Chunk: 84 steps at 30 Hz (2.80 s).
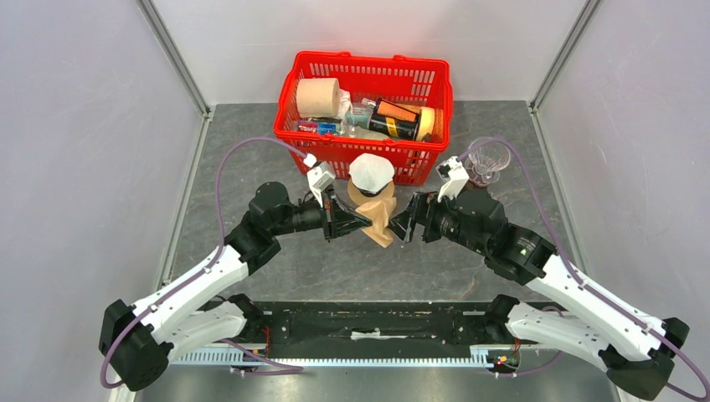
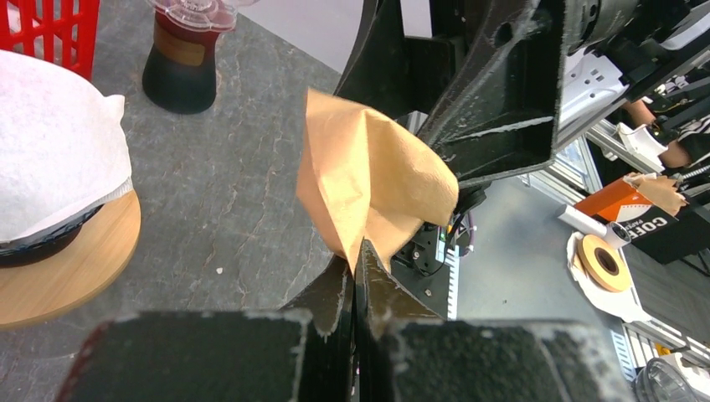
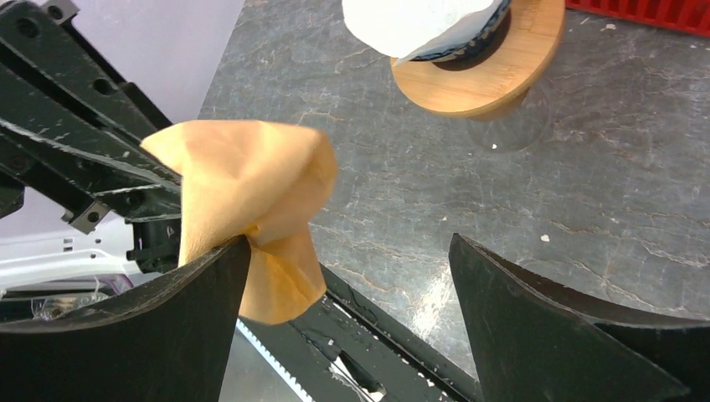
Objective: Place the coffee filter in the dripper
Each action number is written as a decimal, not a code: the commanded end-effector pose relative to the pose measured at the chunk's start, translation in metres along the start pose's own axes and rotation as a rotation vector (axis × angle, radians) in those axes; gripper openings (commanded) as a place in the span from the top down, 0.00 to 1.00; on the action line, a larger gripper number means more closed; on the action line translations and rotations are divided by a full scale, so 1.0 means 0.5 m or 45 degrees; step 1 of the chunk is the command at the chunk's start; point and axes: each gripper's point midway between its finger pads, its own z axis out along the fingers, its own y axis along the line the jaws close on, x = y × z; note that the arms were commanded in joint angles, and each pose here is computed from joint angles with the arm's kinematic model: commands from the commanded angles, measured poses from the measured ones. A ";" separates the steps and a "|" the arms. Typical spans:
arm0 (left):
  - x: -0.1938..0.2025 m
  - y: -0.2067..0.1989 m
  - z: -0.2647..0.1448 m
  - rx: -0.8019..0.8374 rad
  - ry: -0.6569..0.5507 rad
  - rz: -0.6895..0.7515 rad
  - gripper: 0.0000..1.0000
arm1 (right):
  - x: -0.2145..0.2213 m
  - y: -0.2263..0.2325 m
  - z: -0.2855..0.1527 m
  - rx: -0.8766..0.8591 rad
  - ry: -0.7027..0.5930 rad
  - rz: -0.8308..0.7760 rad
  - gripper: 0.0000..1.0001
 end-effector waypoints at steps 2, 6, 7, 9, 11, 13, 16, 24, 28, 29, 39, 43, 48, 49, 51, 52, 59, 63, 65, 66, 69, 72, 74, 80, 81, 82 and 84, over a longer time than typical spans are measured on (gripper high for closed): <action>-0.047 -0.026 -0.007 0.052 -0.113 0.090 0.98 | -0.021 -0.023 -0.013 0.071 -0.107 0.062 0.04; -0.049 -0.035 -0.007 0.086 -0.121 0.093 0.98 | -0.014 -0.030 -0.014 0.077 -0.105 0.071 0.04; -0.049 -0.040 -0.007 0.105 -0.119 0.097 0.98 | -0.012 -0.033 -0.013 0.086 -0.105 0.067 0.04; -0.047 -0.047 -0.007 0.135 -0.112 0.099 0.98 | -0.012 -0.034 -0.011 0.086 -0.109 0.055 0.04; -0.042 -0.051 -0.007 0.156 -0.097 0.100 0.98 | -0.019 -0.028 -0.009 0.064 -0.125 0.042 0.04; -0.036 -0.054 -0.007 0.172 -0.084 0.098 0.98 | -0.032 -0.015 -0.011 0.018 -0.164 0.029 0.03; -0.030 -0.054 -0.009 0.175 -0.077 0.100 0.98 | -0.051 -0.001 -0.024 -0.030 -0.224 0.019 0.03; -0.018 -0.052 -0.010 0.181 -0.054 0.113 0.98 | -0.087 0.052 -0.070 -0.256 -0.390 0.052 0.03; -0.020 -0.061 -0.010 0.212 -0.052 0.116 0.98 | -0.078 0.068 -0.052 -0.292 -0.338 0.079 0.04; -0.022 -0.062 -0.011 0.212 -0.056 0.119 0.98 | -0.075 0.063 -0.048 -0.269 -0.321 0.078 0.05; -0.036 -0.074 -0.020 0.223 -0.104 0.150 0.98 | -0.045 0.034 -0.021 -0.190 -0.261 0.105 0.08; -0.038 -0.075 -0.023 0.218 -0.116 0.164 0.98 | -0.036 0.009 -0.028 -0.125 -0.257 0.120 0.10; -0.041 -0.078 -0.025 0.228 -0.132 0.181 0.98 | -0.026 0.016 -0.027 -0.174 -0.261 0.165 0.12; -0.042 -0.081 -0.025 0.233 -0.132 0.183 0.98 | -0.022 0.023 -0.025 -0.202 -0.251 0.169 0.13; -0.042 -0.082 -0.025 0.242 -0.129 0.183 0.98 | -0.019 0.047 -0.021 -0.286 -0.233 0.187 0.14; -0.041 -0.083 -0.025 0.244 -0.127 0.185 0.98 | -0.018 0.061 -0.020 -0.340 -0.230 0.187 0.15; -0.038 -0.082 -0.024 0.251 -0.121 0.188 0.98 | -0.033 0.132 -0.027 -0.609 -0.270 0.172 0.26; -0.032 -0.082 -0.022 0.261 -0.108 0.180 0.98 | -0.049 0.147 -0.034 -0.659 -0.312 0.157 0.30; -0.031 -0.081 -0.022 0.262 -0.103 0.176 0.98 | -0.058 0.151 -0.037 -0.666 -0.333 0.144 0.34; -0.032 -0.082 -0.022 0.265 -0.105 0.179 0.98 | -0.062 0.154 -0.040 -0.668 -0.340 0.136 0.36; -0.034 -0.084 -0.022 0.265 -0.108 0.180 0.98 | -0.068 0.156 -0.042 -0.660 -0.340 0.117 0.48; -0.036 -0.080 -0.021 0.252 -0.115 0.178 0.98 | -0.065 0.151 -0.040 -0.638 -0.328 0.109 0.58; -0.036 -0.079 -0.020 0.249 -0.116 0.177 0.98 | -0.063 0.144 -0.039 -0.613 -0.328 0.112 0.63; -0.036 -0.074 -0.015 0.244 -0.111 0.159 0.98 | -0.064 0.132 -0.042 -0.581 -0.349 0.104 1.00; -0.036 -0.073 -0.014 0.243 -0.109 0.153 0.98 | -0.066 0.131 -0.041 -0.577 -0.355 0.100 1.00; -0.038 -0.073 -0.013 0.241 -0.112 0.149 0.98 | -0.066 0.131 -0.041 -0.574 -0.356 0.087 1.00; -0.039 -0.067 -0.011 0.219 -0.109 0.133 0.95 | -0.068 0.127 -0.038 -0.554 -0.357 0.079 1.00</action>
